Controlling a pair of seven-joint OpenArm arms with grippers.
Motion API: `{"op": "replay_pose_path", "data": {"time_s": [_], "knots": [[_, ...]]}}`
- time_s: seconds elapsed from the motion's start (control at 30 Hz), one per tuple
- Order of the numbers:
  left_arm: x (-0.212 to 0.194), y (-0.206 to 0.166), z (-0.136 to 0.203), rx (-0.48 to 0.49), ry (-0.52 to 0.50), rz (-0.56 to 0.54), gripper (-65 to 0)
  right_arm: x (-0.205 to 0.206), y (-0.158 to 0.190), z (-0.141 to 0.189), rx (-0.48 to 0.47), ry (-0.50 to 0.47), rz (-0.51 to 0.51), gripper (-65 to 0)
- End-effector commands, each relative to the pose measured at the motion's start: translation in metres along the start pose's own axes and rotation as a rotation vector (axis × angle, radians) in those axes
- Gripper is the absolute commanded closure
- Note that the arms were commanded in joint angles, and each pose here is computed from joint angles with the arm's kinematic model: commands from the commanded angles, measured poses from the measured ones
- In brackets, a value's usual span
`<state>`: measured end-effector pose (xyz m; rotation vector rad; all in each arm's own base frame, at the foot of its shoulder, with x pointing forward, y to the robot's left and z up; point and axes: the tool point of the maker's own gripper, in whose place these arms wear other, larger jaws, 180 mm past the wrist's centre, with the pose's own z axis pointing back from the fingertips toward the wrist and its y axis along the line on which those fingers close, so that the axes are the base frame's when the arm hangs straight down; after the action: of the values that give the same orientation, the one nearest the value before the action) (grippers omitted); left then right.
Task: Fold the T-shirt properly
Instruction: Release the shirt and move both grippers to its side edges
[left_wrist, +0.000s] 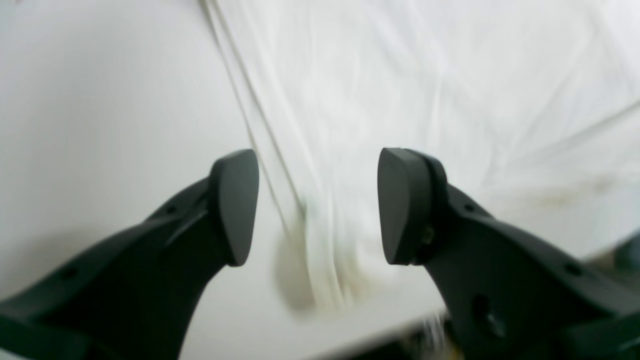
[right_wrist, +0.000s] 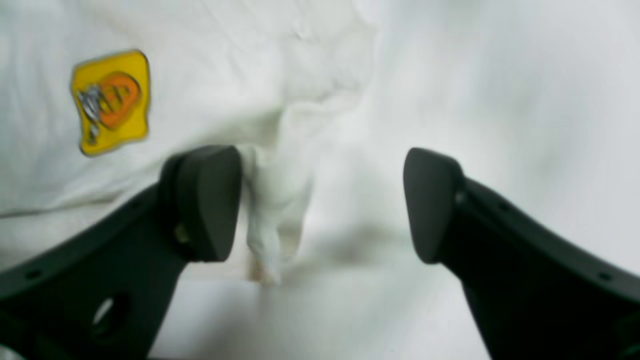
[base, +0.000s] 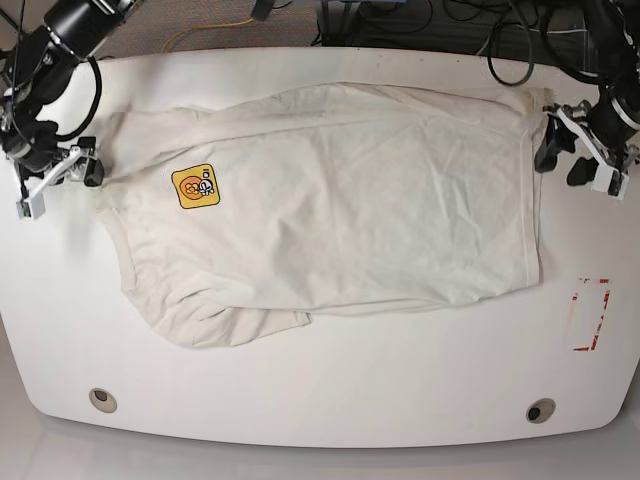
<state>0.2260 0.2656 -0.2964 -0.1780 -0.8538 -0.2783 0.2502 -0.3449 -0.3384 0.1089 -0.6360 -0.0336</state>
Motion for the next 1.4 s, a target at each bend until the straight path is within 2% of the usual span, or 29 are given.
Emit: {"op": "replay_pose_path", "data": {"time_s": [0.0,0.13,0.23,0.43,0.53,0.73,0.93,1.17,1.37], "knots": [[0.025,0.003,0.003,0.000,-0.076,-0.026,-35.4,0.032,-0.004,0.004,-0.043,-0.043,0.061,-48.2],[0.037,0.010,-0.001,0.025,-0.072,-0.046,-35.3,0.052,-0.007,0.003,-0.087,-0.045,0.102,-48.5],[0.040,0.024,-0.003,0.090,-0.034,-0.074,-35.3,0.076,-0.004,0.001,-0.104,-0.066,0.137,-48.5],[0.057,0.039,-0.016,0.209,-0.036,-0.076,-35.3,0.125,0.015,-0.034,-0.024,-0.135,0.144,-48.2],[0.060,0.050,-0.023,0.276,-0.003,-0.087,-35.3,0.142,0.014,-0.052,0.004,-0.155,0.103,-48.2],[0.056,0.064,-0.045,0.345,0.085,-0.068,-35.3,0.172,0.017,-0.086,0.071,-0.206,0.005,-48.2],[0.048,0.070,-0.059,0.347,0.128,-0.028,-35.1,0.193,0.028,-0.118,0.137,-0.276,-0.073,-48.2],[0.049,0.062,-0.068,0.323,0.097,-0.010,-35.1,0.200,0.030,-0.140,0.183,-0.396,-0.173,-48.2],[0.045,0.055,-0.071,0.301,0.103,-0.017,-35.1,0.201,0.029,-0.144,0.159,-0.455,-0.143,-48.2]]}}
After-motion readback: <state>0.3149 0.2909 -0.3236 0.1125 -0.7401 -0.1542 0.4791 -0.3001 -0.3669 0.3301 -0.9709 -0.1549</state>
